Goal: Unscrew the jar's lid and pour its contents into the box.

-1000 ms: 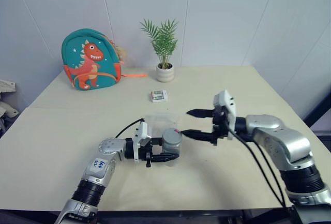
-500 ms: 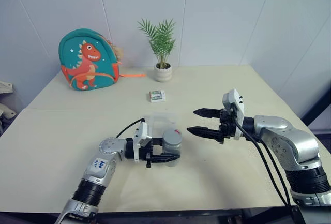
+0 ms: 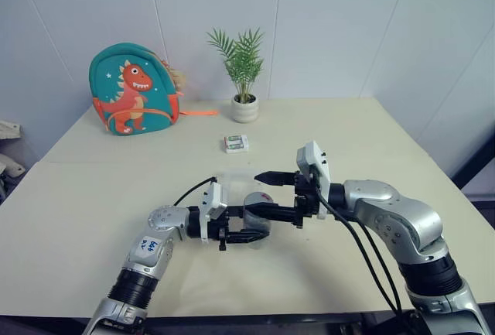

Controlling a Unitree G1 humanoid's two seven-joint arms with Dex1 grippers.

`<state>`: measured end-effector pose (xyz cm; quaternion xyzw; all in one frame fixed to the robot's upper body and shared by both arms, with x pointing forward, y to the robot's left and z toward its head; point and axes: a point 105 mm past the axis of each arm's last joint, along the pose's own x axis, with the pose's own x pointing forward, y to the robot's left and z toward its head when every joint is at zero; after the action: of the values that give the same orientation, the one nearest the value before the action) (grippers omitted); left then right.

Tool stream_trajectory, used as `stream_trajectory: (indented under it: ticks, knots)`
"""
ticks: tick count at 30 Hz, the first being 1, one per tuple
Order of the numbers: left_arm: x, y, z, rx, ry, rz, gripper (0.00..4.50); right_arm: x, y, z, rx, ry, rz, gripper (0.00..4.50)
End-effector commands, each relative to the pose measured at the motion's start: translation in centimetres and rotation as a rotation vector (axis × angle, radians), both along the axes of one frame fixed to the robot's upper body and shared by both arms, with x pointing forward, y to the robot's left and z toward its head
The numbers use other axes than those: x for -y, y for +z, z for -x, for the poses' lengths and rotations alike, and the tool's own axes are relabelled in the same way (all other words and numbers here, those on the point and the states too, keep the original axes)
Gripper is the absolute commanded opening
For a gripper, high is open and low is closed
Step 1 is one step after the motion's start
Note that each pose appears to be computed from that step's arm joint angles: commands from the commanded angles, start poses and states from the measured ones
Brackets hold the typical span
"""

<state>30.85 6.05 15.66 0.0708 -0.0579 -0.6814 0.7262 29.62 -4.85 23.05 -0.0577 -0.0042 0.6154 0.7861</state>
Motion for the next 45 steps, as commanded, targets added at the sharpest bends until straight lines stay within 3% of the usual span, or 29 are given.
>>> stream_trajectory:
  ticks: [1, 12, 37, 45]
  knots:
    - [0.4, 1.5, 0.4, 0.064, -0.022, 0.023, 2.10, -0.7, 0.7, 0.4, 0.046, 0.015, -0.001, 4.46]
    - [0.5, 1.5, 0.5, 0.062, -0.017, 0.029, 2.10, 0.3, 0.4, -0.7, 0.051, -0.038, 0.000, 4.46]
    - [0.2, 1.4, 0.3, 0.061, -0.010, 0.026, 2.10, 7.1, 0.6, -1.9, 0.028, -0.191, 0.004, 4.46]
    - [0.1, 1.4, 0.3, 0.059, -0.007, 0.026, 2.10, 5.5, 2.1, -0.8, 0.044, -0.104, -0.039, 4.46]
